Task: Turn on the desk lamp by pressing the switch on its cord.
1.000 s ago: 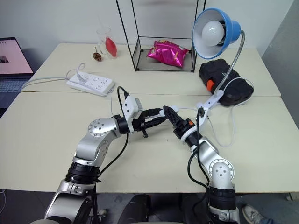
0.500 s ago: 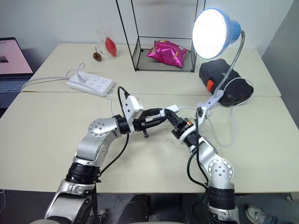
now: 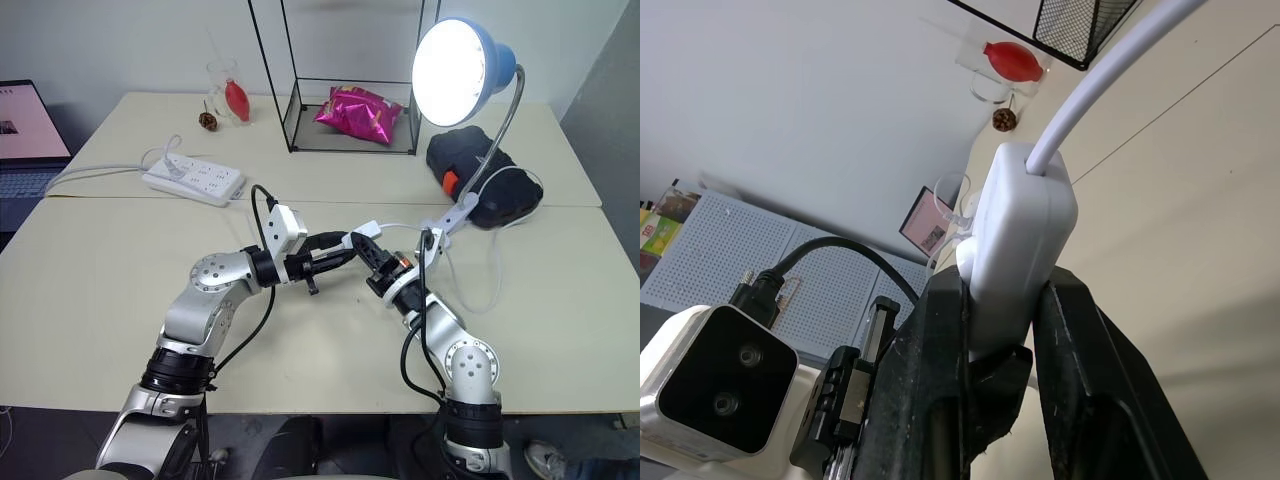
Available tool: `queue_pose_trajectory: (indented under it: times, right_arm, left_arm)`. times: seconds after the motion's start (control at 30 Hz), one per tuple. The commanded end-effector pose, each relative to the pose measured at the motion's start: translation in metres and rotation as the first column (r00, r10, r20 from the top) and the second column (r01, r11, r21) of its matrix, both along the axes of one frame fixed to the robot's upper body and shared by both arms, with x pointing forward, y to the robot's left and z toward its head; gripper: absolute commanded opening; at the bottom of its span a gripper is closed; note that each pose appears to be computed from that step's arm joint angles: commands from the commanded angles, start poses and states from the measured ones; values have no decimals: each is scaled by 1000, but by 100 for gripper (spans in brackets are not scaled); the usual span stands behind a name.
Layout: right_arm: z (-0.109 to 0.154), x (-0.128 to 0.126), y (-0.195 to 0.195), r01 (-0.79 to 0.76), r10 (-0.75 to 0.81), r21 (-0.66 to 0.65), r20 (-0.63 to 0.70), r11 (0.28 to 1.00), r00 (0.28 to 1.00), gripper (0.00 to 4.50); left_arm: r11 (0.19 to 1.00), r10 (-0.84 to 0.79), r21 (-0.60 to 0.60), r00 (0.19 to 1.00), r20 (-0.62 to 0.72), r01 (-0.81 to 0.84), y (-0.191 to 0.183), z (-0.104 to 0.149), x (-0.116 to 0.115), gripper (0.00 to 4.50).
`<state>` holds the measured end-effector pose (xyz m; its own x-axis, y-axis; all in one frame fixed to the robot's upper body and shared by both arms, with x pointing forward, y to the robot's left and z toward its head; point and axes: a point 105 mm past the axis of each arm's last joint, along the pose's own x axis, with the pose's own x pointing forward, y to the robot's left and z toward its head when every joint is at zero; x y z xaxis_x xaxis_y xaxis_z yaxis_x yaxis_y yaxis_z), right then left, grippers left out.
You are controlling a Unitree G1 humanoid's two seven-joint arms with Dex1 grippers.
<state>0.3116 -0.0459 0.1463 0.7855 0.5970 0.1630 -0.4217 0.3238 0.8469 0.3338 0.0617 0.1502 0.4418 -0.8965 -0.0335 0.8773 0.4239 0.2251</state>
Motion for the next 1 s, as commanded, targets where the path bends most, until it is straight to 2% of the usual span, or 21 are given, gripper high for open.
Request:
queue_pose_trajectory:
  times: [0.03,0.4,0.47,0.57,0.67,0.73,0.8,1.0]
  right_arm:
    - [12,-1,2,-6,5,55,32,998,999,121]
    - [10,-5,-9,4,-5,15,47,1000,999,356]
    - [10,-11,-16,-4,7,-44,72,999,997,400]
    - [7,-22,-24,-10,40,-222,132,975,990,450]
    - [6,-40,-26,-43,154,-450,214,892,965,450]
    - [6,-53,-31,-27,267,-643,280,765,922,450]
    - [8,-60,-35,5,352,-752,315,659,881,450]
    - [12,-64,-48,96,502,-900,323,425,802,450]
  left_arm:
    - [1000,-22,-17,997,70,23,-4,18,-3,108]
    - [1000,-10,1,997,76,10,-2,16,-1,108]
    - [1000,2,14,997,80,-3,0,14,1,108]
    - [999,12,41,997,82,-15,3,11,3,108]
    - [996,36,76,996,78,-42,10,5,8,108]
    - [992,64,106,996,55,-69,17,-3,15,108]
    - [987,75,139,996,40,-80,22,-14,20,108]
    - [985,70,159,998,-10,-67,20,-39,26,108]
